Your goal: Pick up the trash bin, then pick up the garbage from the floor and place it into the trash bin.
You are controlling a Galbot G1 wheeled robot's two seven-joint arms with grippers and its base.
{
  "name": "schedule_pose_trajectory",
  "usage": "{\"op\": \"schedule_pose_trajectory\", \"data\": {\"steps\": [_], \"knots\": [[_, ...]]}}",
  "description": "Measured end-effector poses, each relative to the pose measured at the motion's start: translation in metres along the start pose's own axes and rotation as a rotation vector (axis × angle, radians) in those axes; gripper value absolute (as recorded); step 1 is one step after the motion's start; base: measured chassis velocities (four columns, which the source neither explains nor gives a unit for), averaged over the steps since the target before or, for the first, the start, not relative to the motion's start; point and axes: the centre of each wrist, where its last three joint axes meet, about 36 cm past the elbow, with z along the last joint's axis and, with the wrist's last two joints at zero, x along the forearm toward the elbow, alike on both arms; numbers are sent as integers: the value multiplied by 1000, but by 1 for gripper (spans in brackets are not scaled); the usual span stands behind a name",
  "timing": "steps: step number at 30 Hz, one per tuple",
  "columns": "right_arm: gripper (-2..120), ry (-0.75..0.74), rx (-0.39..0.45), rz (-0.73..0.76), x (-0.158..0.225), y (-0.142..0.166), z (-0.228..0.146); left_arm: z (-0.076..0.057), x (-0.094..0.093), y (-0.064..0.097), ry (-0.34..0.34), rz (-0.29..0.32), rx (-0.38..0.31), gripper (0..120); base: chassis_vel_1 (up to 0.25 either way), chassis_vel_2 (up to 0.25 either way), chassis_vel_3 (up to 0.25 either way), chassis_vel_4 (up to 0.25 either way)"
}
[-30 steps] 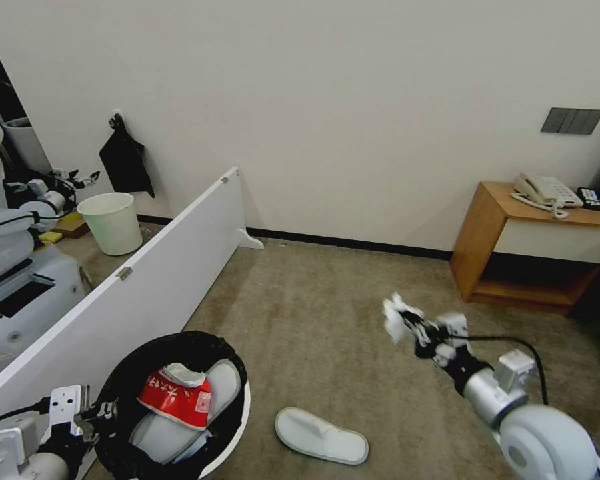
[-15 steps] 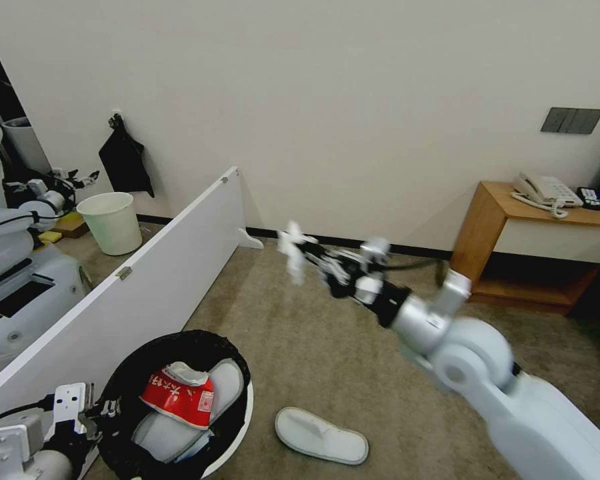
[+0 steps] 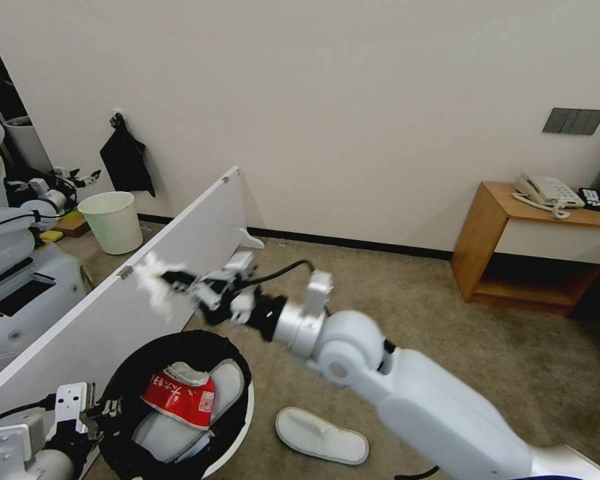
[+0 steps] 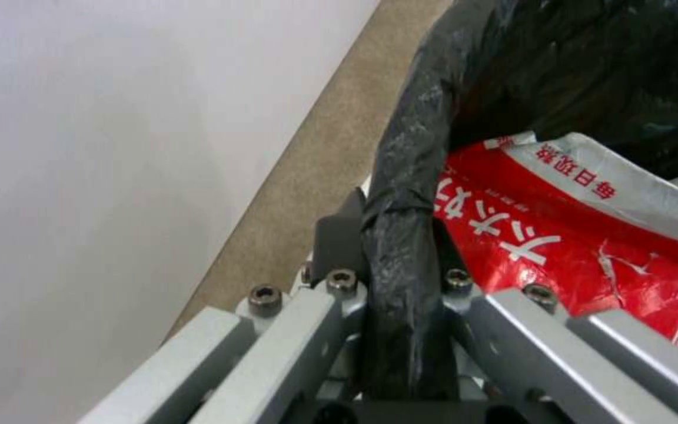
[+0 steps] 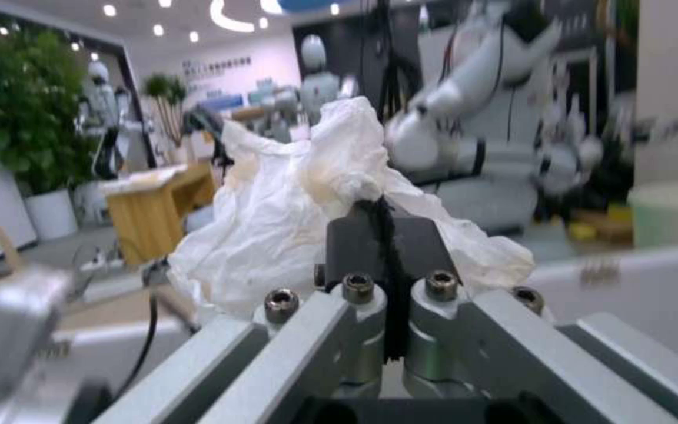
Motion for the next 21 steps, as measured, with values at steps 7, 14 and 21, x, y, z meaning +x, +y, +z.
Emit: {"op": "schedule_pose_trajectory", "data": {"steps": [7, 14, 21], "knots": [[0, 82, -40, 13, 2, 7, 34, -1, 0, -1, -4, 4, -3, 3, 0, 0, 0, 0], [0, 169, -58, 51, 17, 8, 57, -3, 1, 0, -6, 6, -4, 3, 0, 0, 0, 0], [0, 230, -73, 91, 26, 6, 69, -4, 2, -1, -8, 11, -4, 3, 0, 0, 0, 0]]}}
